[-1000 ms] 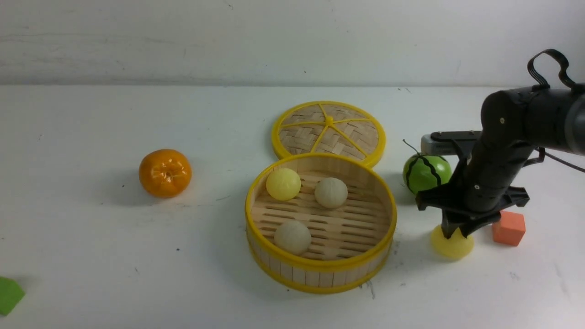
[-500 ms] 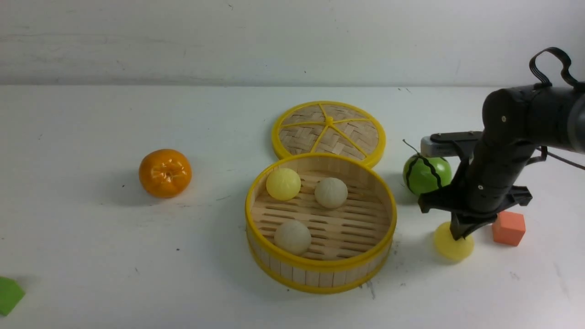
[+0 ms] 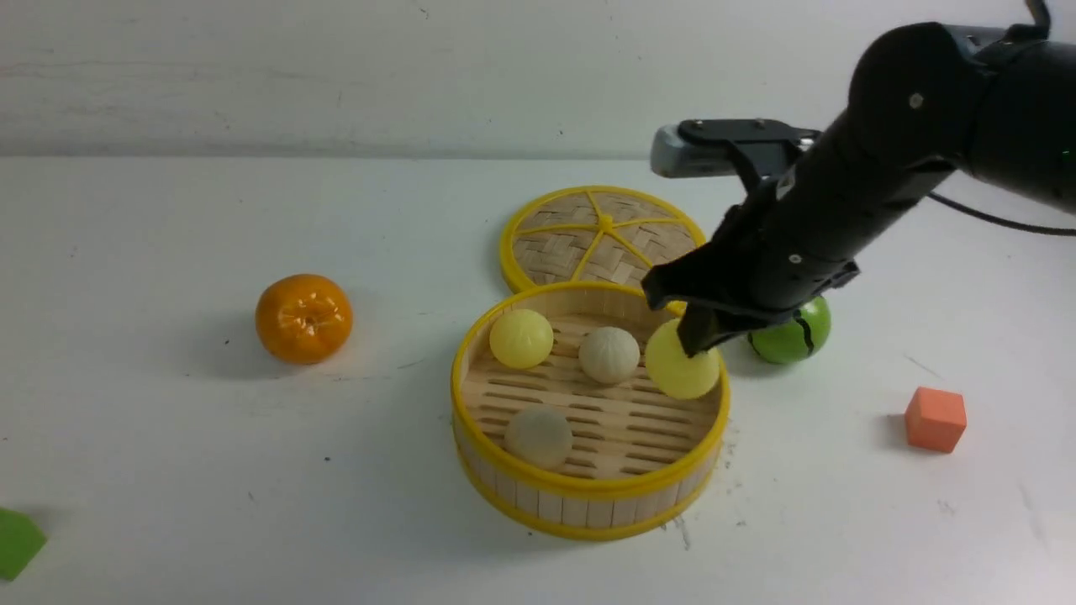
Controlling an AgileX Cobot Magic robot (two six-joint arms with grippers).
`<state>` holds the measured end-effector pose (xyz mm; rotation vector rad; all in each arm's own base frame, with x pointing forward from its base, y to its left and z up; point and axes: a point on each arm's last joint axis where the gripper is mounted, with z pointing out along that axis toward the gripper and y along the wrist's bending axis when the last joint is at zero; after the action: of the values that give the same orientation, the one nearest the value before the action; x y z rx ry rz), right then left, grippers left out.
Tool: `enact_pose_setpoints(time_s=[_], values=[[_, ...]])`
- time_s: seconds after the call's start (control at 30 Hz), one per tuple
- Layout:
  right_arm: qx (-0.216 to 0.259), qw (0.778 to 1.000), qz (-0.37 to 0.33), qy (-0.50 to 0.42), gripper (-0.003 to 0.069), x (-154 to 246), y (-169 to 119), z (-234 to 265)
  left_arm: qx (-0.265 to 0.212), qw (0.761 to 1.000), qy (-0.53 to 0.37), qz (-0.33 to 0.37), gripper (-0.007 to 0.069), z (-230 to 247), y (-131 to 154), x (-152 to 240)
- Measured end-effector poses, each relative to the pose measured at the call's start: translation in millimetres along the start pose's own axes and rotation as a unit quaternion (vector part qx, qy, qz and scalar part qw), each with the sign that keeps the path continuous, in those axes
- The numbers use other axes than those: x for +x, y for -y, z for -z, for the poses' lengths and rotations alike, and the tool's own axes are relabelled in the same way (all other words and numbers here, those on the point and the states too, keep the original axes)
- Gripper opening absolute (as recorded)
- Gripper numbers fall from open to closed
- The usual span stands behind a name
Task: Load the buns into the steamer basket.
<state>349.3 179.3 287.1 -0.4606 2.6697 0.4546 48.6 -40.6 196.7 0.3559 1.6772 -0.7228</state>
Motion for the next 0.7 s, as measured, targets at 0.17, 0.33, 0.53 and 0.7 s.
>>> enact_pose_setpoints(time_s=[0.17,0.33,0.53,0.7], values=[[-0.006,0.999,0.001,-0.035,0.0003,-1.2,-5.2,-40.8,0.000,1.000,0.000,0.000,0.0047,0.0,0.0,0.0],[0.000,0.998,-0.013,-0.059,0.0029,2.5,1.4,-72.0,0.000,1.000,0.000,0.000,0.0053,0.0,0.0,0.0],[0.000,0.998,-0.026,-0.057,0.0253,0.1,2.0,-77.4,0.000,1.000,0.000,0.001,0.0062,0.0,0.0,0.0],[-0.009,0.998,-0.026,-0.052,0.0419,-0.2,-9.0,-31.5,0.001,1.000,0.000,0.006,0.0064,0.0,0.1,0.0]])
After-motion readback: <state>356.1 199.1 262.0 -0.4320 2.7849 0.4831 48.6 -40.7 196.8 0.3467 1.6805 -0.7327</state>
